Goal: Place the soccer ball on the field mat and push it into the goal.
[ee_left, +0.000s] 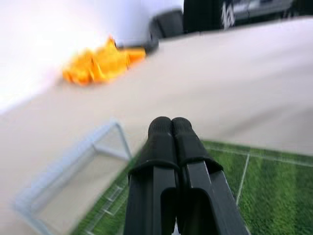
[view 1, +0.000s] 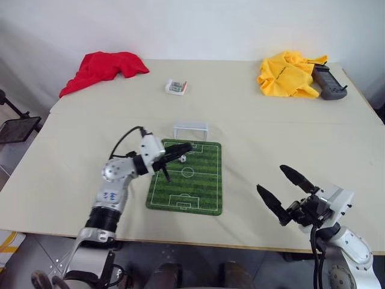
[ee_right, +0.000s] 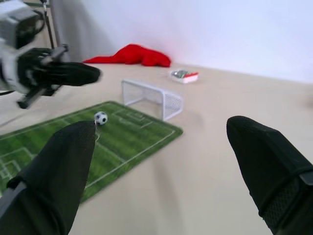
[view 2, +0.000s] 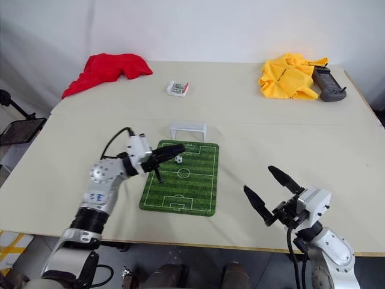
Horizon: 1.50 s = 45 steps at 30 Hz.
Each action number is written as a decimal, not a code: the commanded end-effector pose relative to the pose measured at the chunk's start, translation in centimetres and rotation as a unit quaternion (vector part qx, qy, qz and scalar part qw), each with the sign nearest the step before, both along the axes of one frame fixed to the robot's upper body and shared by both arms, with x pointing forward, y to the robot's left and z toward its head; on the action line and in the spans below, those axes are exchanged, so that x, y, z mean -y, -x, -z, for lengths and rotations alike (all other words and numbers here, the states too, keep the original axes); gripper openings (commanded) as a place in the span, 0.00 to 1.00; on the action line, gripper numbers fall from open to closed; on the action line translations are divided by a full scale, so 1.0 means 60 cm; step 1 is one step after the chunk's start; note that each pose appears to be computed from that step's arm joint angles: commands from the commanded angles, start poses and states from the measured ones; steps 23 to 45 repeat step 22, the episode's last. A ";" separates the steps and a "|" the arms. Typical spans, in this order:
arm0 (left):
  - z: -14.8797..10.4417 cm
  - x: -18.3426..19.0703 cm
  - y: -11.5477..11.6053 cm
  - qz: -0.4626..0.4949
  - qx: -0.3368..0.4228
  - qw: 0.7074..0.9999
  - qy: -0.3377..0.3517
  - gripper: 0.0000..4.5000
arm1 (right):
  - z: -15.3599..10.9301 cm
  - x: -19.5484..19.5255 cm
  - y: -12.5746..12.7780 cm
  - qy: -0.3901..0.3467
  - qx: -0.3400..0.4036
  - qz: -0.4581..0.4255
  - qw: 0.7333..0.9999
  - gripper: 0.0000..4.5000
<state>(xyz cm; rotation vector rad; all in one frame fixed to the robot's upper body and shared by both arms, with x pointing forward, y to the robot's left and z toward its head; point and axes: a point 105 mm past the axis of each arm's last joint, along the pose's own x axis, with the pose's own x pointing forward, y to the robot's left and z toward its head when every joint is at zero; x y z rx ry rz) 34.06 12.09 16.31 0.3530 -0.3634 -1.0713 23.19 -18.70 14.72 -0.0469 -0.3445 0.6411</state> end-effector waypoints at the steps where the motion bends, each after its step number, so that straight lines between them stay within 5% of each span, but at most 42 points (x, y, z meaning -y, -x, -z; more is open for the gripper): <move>1: -0.021 -0.048 0.021 -0.015 0.001 1.000 0.018 0.01 | -0.010 -0.004 0.008 -0.007 0.014 -0.004 1.000 1.00; 9: 0.024 -0.169 0.053 -0.126 -0.131 0.982 0.044 0.01 | -0.007 -0.003 -0.009 -0.010 0.020 0.000 1.000 1.00; 15: 0.029 -0.219 0.050 -0.229 -0.136 0.961 0.067 0.01 | -0.007 -0.001 -0.021 -0.008 0.024 0.003 1.000 1.00; 45: 0.019 -0.230 0.050 -0.272 -0.117 0.952 0.081 0.01 | -0.007 -0.002 -0.027 -0.009 0.023 -0.001 1.000 1.00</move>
